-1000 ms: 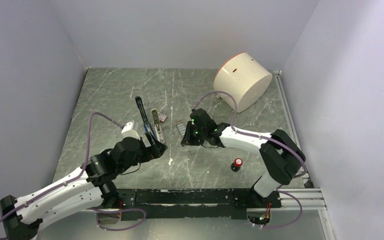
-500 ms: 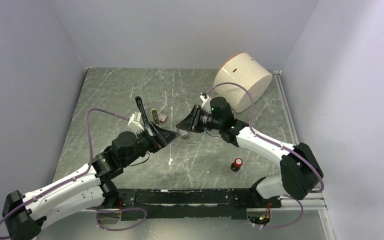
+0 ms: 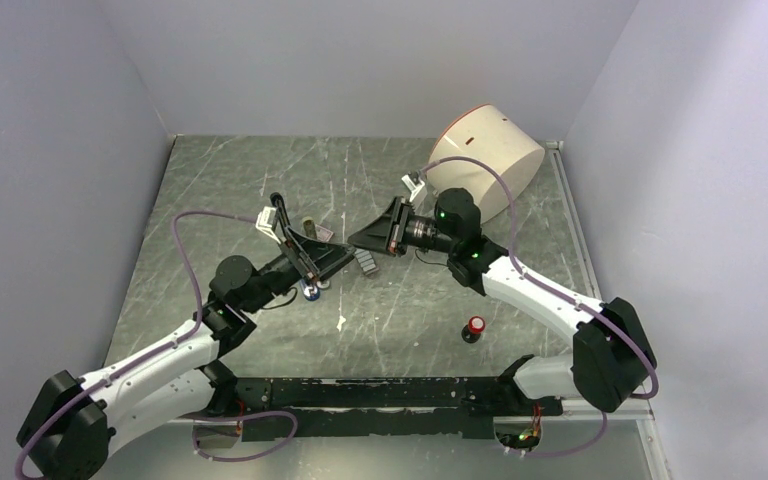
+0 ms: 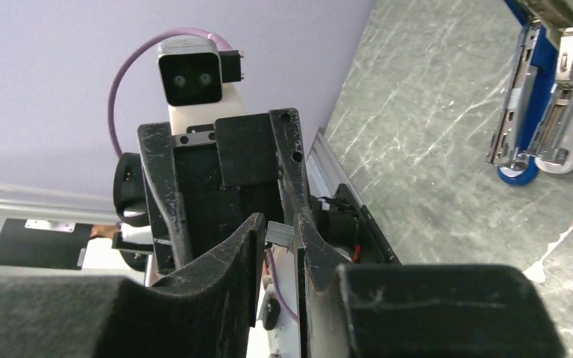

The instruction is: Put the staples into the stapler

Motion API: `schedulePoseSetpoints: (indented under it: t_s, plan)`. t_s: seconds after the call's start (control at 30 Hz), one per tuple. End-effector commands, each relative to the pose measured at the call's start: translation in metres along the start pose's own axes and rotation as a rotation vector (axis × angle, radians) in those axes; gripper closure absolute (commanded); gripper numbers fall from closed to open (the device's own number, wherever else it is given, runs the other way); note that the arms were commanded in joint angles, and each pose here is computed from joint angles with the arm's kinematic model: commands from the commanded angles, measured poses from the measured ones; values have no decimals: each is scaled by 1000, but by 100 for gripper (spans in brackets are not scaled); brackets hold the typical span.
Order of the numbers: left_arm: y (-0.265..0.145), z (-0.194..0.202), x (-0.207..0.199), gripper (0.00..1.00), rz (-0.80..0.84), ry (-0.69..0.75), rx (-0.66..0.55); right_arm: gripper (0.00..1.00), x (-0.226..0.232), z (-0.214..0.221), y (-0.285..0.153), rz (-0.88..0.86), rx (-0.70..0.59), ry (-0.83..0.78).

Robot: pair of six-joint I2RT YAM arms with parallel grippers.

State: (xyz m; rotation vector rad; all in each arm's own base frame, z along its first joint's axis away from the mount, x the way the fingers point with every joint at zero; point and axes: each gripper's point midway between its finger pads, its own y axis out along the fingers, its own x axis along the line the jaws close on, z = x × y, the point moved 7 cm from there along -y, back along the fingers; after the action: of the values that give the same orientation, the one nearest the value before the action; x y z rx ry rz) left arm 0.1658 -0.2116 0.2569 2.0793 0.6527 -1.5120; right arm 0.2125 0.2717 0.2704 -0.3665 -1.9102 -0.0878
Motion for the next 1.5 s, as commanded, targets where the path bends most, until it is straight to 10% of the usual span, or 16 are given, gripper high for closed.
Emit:
schedulePoseSetpoints:
  t_s: [0.0,0.27,1.0,1.47]
  plan:
    - [-7,-1,-40,37,235,36,32,75,23,-4,-7,-99,4,-9]
    - [-7,-2,-43,52,254,55,25,75,30,-4,-9,-134,11,-6]
    - [-6,-5,-23,48,146,78,-26,76,19,1,-9,-109,22,15]
    - [-48,-26,48,37,-621,377,-103,65,-99,17,-9,638,44,-209]
